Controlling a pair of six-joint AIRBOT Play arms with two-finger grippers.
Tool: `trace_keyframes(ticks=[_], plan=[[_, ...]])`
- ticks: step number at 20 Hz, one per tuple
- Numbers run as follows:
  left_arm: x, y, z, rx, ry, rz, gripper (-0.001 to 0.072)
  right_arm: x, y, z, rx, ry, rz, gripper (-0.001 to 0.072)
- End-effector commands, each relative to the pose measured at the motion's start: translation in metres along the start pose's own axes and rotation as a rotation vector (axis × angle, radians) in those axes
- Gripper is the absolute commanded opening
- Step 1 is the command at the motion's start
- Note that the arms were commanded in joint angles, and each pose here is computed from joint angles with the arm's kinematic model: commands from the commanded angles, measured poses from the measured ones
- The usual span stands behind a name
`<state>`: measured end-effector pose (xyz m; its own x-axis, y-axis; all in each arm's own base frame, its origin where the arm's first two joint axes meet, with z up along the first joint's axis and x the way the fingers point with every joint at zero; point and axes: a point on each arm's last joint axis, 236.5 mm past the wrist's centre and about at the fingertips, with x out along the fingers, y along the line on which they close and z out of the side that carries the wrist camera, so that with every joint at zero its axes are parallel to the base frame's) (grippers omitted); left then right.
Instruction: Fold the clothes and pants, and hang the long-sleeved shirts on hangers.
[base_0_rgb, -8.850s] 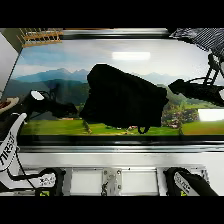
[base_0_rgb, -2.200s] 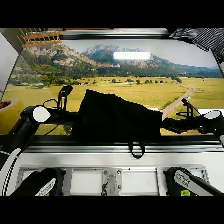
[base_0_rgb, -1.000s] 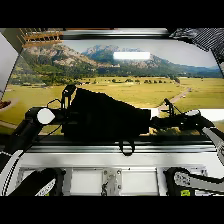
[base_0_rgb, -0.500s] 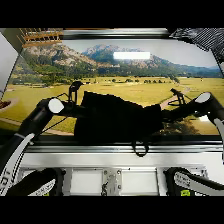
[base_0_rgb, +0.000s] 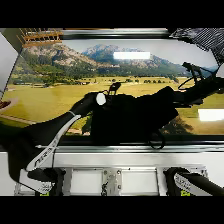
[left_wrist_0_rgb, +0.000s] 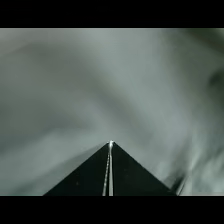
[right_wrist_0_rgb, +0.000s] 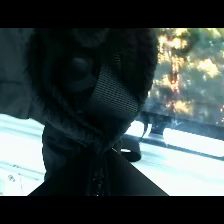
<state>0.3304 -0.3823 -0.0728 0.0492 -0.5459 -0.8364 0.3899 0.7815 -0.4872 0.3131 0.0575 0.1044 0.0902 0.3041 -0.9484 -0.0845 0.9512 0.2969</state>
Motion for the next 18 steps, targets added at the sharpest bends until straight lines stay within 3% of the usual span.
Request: trace_keyframes(ticks=[1,9,14,18], plan=[[0.044,-0.034,0.000,0.030,0.048,-0.053,0.0003,-0.017,0.037,-0.001,-0.072,-0.012,-0.025,0.0021],[0.066,-0.035,0.007,-0.006,0.074,-0.055,0.0004,-0.019,0.076,-0.003,-0.146,-0.025,-0.008,0.0021],[-0.002,-0.030,0.057,-0.013,-0.069,-0.071,0.0004,-0.018,0.075,-0.002,-0.139,-0.023,-0.008,0.0021],[-0.064,0.011,0.073,-0.095,-0.189,-0.044,0.0004,-0.018,0.077,0.002,-0.142,-0.040,-0.005,0.0021]])
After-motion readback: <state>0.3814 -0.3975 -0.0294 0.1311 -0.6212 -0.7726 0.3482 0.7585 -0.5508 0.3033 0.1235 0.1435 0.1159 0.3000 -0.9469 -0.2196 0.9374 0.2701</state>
